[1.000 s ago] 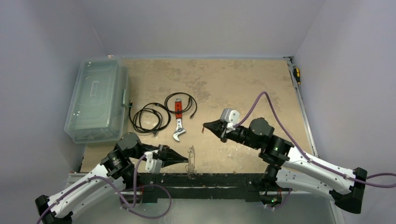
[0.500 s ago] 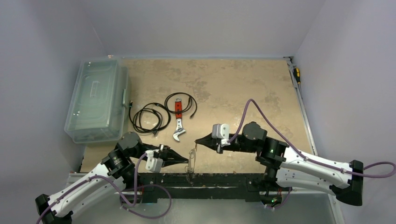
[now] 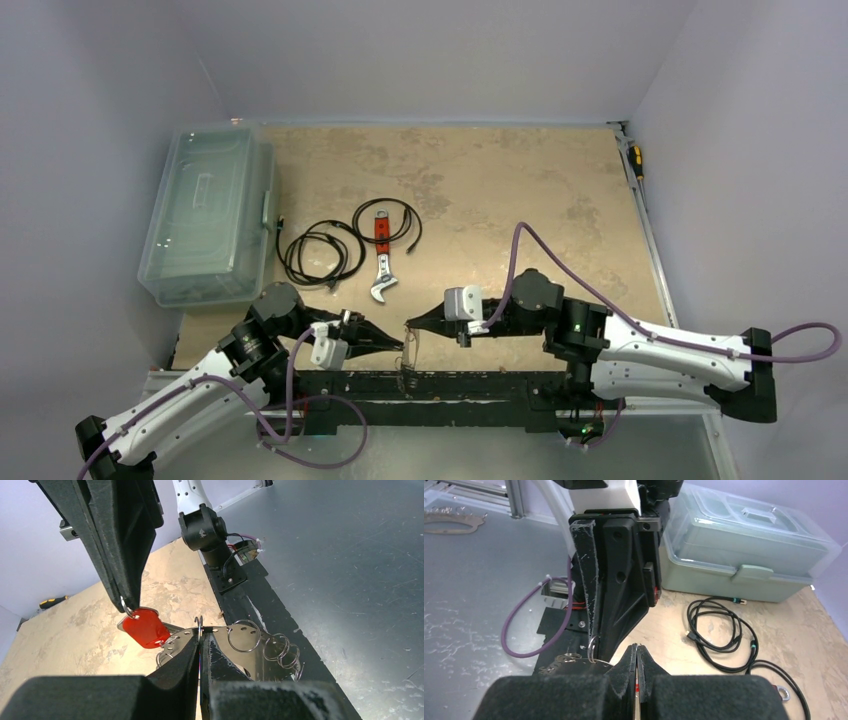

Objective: Put the keys on the keyring

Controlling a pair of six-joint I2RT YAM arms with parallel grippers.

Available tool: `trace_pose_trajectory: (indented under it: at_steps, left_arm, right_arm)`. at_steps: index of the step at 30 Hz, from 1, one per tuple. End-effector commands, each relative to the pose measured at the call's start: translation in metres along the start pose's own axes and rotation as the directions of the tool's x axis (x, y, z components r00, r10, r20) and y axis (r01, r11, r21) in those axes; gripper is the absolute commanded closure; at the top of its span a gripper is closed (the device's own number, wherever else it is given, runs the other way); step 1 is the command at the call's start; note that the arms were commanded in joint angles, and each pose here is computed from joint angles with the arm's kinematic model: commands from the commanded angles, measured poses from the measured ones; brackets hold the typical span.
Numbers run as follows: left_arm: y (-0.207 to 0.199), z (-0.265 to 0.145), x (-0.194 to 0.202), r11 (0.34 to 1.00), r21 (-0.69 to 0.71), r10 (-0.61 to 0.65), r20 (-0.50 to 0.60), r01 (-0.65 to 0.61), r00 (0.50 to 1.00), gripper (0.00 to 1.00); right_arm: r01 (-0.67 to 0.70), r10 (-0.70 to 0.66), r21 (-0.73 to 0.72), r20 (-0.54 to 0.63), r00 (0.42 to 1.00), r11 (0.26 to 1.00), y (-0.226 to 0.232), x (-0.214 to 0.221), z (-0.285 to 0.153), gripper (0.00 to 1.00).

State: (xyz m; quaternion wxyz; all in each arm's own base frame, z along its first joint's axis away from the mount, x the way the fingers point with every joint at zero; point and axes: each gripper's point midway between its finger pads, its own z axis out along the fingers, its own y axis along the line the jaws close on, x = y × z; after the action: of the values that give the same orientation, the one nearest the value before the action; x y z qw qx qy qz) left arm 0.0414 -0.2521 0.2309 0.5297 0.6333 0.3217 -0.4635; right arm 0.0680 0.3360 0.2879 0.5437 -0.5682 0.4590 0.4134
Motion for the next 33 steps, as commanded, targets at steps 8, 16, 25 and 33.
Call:
trace_pose_trajectory:
  at_steps: [8,16,25,33]
  left_arm:
    - [0.005,0.000,-0.026,0.998,0.007,0.064,0.056,-0.064,0.996,1.00]
    - [0.005,-0.001,-0.027,0.998,0.007,0.066,0.057,-0.066,0.996,1.00]
    - [0.004,-0.001,-0.027,0.998,0.008,0.065,0.058,-0.066,0.996,1.00]
    - [0.004,0.000,-0.027,0.998,0.013,0.063,0.058,-0.064,0.996,1.00]
  right_arm:
    - [0.041,-0.039,-0.057,0.031,0.999,0.998,0.017,-0.020,0.012,1.00]
    - [0.052,-0.051,-0.060,0.014,0.999,0.997,0.020,-0.016,0.014,1.00]
    - [0.057,-0.057,-0.079,0.003,0.998,0.995,0.023,-0.015,0.014,1.00]
    - [0.054,-0.054,-0.111,-0.002,0.999,0.992,0.030,-0.016,0.011,1.00]
